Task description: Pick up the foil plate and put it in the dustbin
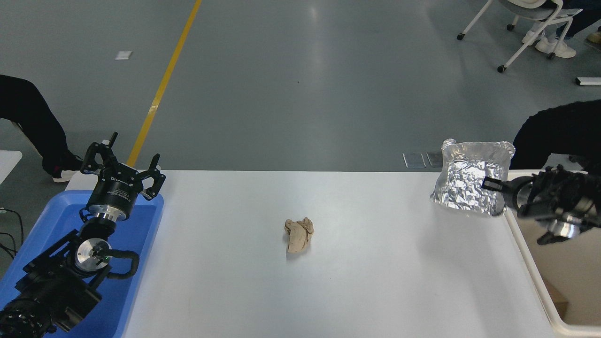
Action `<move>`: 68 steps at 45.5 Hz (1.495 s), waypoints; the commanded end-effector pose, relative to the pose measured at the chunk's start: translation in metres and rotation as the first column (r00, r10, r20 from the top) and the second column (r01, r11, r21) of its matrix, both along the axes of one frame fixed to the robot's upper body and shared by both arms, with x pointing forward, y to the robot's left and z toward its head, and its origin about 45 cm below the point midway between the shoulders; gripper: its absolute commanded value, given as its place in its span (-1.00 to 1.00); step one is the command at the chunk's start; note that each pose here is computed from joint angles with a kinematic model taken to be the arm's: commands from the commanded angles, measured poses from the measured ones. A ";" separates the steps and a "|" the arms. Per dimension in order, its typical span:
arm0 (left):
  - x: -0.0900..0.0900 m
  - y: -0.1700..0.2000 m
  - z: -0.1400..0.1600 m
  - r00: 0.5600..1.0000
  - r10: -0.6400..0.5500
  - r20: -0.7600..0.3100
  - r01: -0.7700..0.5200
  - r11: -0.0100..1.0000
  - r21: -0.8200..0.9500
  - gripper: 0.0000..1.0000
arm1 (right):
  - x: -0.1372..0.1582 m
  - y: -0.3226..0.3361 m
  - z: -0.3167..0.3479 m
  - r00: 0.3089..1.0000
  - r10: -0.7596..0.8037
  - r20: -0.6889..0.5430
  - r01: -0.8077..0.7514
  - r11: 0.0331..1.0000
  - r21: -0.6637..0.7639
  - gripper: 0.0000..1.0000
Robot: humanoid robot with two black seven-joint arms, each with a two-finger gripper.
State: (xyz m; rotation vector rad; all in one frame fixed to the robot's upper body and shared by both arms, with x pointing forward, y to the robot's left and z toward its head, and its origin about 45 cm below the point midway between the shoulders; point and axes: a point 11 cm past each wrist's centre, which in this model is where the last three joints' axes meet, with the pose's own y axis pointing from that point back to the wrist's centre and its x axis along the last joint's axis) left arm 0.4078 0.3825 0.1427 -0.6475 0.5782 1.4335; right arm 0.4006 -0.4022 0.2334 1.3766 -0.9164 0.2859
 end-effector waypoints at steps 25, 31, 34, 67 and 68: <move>0.000 0.000 0.000 1.000 0.001 -0.001 -0.001 1.000 0.001 0.98 | 0.016 0.006 0.158 0.998 0.038 0.058 -0.049 0.978 0.202 -1.00; 0.000 0.000 0.000 1.000 0.001 -0.001 -0.001 1.000 0.001 0.98 | 0.016 0.005 0.158 0.998 0.036 0.057 -0.046 0.979 0.200 -1.00; 0.000 0.000 0.000 1.000 0.001 -0.001 -0.001 1.000 0.001 0.98 | 0.016 0.005 0.157 0.998 0.036 0.054 -0.046 0.979 0.197 -1.00; 0.000 0.000 0.000 1.000 0.002 -0.001 -0.002 1.000 0.000 0.98 | -0.007 -0.192 0.084 0.908 -0.381 0.176 0.388 0.922 -0.008 -1.00; 0.000 0.000 0.000 1.000 0.001 -0.001 -0.001 1.000 0.001 0.98 | -0.009 -0.196 0.080 0.904 -0.389 0.178 0.397 0.918 -0.014 -1.00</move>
